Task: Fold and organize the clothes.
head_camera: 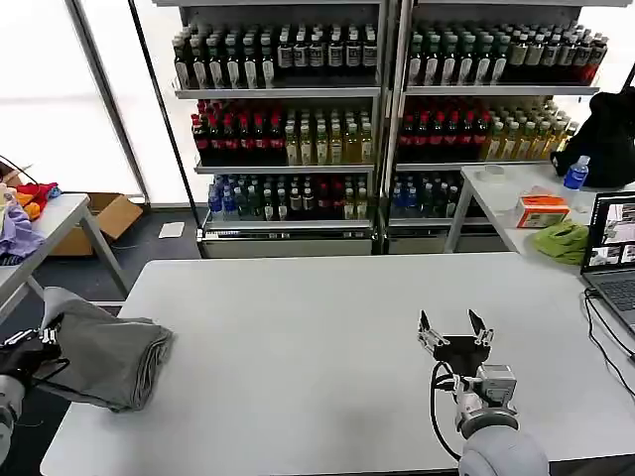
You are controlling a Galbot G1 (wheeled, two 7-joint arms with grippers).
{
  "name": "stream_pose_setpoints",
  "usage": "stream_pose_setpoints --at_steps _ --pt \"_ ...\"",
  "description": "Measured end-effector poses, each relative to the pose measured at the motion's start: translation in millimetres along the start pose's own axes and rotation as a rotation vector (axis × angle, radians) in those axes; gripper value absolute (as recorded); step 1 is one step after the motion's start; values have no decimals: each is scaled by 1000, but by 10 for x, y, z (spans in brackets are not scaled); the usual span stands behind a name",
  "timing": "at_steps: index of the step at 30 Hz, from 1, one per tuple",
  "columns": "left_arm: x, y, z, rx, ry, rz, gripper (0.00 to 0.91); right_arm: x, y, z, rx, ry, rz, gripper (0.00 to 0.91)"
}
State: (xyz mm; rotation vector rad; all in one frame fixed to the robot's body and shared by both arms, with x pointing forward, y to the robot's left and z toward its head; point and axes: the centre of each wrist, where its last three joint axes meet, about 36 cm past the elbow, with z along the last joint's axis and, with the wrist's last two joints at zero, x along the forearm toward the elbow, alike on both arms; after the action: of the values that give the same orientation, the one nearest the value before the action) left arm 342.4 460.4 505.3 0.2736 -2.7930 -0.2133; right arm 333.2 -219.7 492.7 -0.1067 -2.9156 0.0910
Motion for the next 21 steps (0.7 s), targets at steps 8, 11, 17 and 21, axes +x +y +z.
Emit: stream_pose_setpoints --at_steps 8,11,17,21 --pt "175 -822 -127 -11 -39 137 0 40 -20 30 5 11 28 907" --pt "243 -1235 -116 -11 -45 216 0 64 0 50 6 17 37 907" --pt "289 -1991 -3 -3 -26 357 0 80 42 75 11 28 55 907" --pt "254 -2426 86 15 -2 427 10 66 60 106 17 37 53 907"
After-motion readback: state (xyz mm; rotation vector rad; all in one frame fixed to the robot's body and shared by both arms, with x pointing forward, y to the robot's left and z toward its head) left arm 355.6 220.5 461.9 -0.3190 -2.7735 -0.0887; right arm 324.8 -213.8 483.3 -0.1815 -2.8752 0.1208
